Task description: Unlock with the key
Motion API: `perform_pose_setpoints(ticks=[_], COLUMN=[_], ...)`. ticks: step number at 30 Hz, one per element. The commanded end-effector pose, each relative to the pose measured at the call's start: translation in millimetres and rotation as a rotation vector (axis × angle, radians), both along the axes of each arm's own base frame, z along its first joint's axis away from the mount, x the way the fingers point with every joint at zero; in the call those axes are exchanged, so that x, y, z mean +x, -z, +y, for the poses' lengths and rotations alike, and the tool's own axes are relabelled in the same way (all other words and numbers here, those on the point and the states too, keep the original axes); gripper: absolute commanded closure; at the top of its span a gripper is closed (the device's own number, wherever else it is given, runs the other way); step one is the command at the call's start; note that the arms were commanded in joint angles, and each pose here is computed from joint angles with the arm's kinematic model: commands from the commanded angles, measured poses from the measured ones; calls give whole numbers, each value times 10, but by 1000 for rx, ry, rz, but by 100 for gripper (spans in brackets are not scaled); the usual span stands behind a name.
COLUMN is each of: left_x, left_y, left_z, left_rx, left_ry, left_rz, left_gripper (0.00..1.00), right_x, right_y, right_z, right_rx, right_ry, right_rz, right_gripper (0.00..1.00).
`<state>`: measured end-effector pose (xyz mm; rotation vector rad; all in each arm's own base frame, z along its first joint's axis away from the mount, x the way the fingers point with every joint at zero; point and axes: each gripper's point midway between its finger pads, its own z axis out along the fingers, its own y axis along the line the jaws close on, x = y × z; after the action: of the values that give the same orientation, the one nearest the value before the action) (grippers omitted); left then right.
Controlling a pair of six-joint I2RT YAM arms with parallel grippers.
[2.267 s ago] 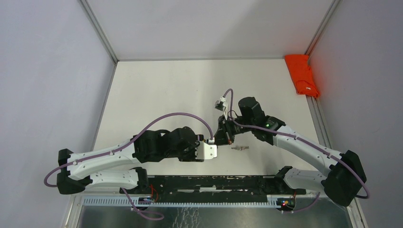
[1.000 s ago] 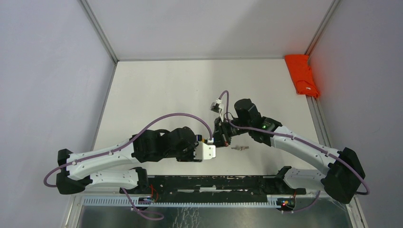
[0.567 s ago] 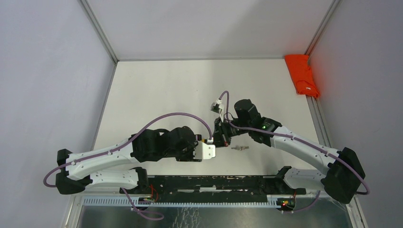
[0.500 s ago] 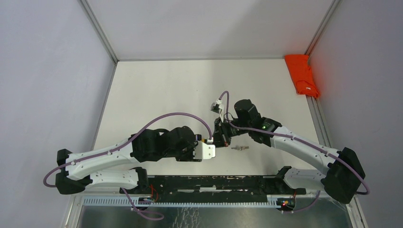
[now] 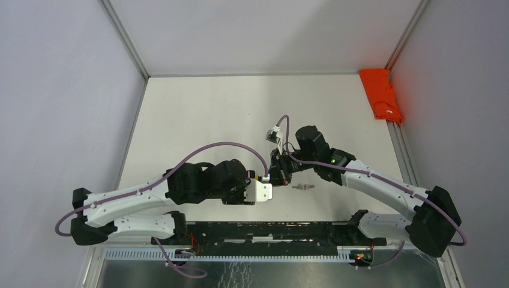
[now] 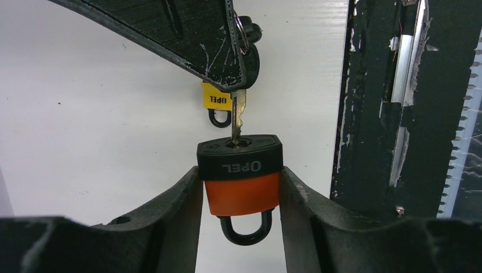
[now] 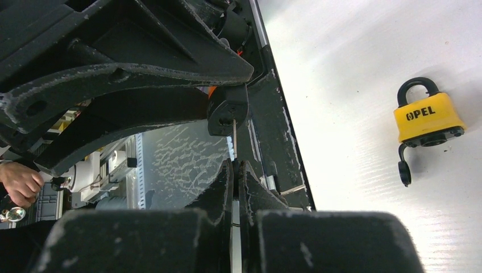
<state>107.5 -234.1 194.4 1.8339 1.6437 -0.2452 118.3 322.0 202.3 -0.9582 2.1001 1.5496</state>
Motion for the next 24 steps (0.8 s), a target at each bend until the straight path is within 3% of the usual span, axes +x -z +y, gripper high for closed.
perform_pose_setpoints(ticks=[1,24], left_x=[-30,-25], left_y=[-361,-360], left_z=[-313,-322], left_rx=[-172,-170], left_ry=[25,21], left_rz=[6,7], left_gripper=[98,98], right_x=[141,-71], right_y=[-298,-279], right_z=[128,223], right_rx=[75,79], right_ry=[25,-18], right_rz=[-96,-83], right_gripper=[100,100])
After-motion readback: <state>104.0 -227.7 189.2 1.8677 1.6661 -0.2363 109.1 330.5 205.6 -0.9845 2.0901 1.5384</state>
